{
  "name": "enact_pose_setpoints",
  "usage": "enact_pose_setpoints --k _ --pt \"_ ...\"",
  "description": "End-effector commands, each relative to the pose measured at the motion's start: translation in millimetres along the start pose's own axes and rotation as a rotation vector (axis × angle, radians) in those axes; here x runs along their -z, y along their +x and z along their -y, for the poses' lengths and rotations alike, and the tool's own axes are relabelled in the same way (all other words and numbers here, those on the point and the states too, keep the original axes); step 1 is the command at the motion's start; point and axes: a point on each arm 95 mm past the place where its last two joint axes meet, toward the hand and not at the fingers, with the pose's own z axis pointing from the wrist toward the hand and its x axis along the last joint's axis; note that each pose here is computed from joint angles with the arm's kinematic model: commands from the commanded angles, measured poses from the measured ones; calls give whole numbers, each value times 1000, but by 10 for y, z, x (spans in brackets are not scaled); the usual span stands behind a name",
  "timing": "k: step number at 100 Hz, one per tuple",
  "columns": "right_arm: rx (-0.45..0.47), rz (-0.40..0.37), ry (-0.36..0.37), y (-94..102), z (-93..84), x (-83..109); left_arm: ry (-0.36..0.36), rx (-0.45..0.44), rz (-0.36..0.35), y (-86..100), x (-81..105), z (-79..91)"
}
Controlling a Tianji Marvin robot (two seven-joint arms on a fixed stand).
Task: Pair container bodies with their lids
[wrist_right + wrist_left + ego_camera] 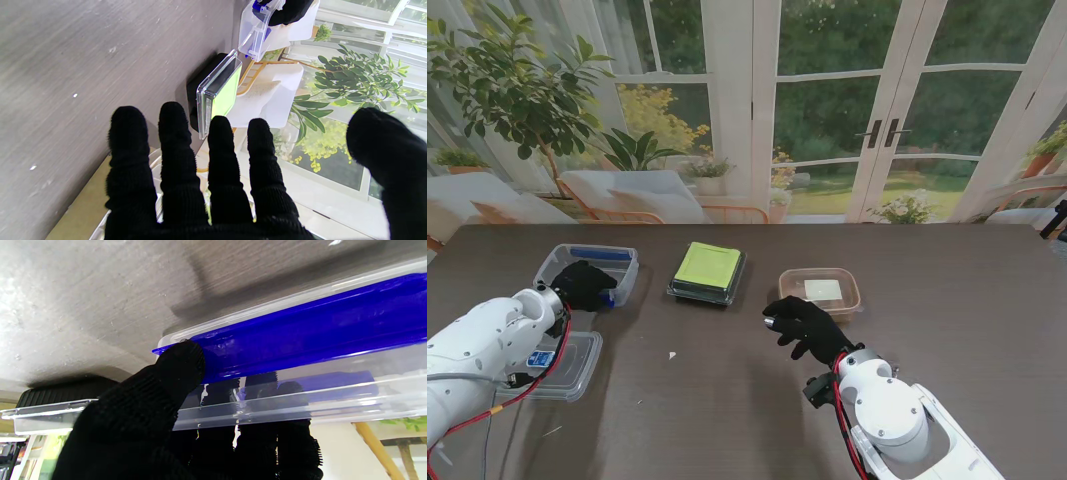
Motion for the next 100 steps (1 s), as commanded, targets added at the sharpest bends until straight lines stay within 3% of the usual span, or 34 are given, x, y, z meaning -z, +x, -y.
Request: enact_pose_setpoints --k 1,25,67,100 --pt "-9 2 19 -4 55 6 8 13 -8 45 -22 -1" --pt "-16 0 23 -9 68 5 44 19 -28 86 53 43" --pt "-30 1 34 -14 85 8 -11 -10 -87 283 308 110" --pt "-37 0 38 -14 99 2 12 -9 -120 477 446 156"
